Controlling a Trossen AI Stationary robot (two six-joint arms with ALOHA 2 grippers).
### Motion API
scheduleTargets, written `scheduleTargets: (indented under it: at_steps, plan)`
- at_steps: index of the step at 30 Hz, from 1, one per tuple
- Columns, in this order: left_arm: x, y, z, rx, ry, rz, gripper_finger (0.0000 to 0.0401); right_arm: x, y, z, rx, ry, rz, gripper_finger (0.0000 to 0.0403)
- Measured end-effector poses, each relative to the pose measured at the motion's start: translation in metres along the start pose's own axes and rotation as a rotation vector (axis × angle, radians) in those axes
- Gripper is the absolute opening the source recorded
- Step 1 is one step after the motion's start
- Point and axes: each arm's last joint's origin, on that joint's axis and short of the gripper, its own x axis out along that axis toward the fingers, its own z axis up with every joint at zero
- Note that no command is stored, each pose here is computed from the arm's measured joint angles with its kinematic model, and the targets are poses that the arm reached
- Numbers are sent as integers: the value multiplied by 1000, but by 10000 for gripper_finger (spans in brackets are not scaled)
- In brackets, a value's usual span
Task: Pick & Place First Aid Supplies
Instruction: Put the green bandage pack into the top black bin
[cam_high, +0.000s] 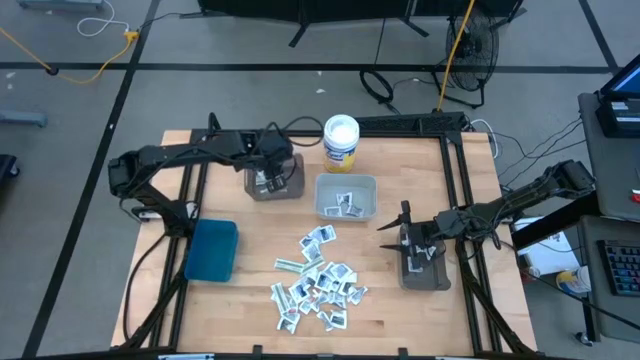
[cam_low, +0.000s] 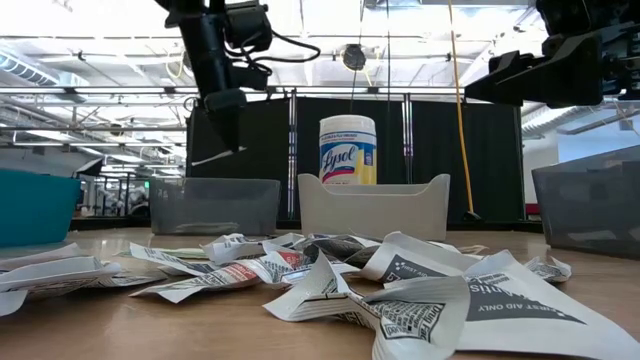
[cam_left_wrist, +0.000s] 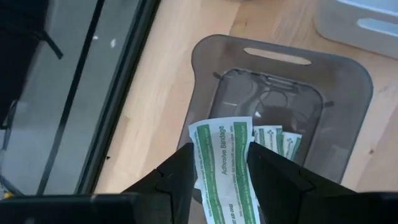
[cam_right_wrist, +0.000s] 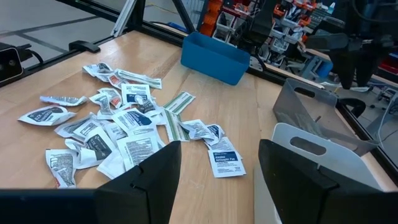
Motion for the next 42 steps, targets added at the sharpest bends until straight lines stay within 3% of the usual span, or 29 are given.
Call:
scheduleTargets:
  at_steps: [11,23,32,42]
  plan:
    - [27,2,-10,11,90,-69,152,0,0,0,0,-1,1,210]
    - [60,-3,-14,119,193,-174,152,0,0,0,0,0,1,210]
    - [74,-6,-15,228,219,-193,152,0,0,0,0,0,0,210]
    - [75,-2,-13,238,200,-163,152,0,0,0,1,0,1,210]
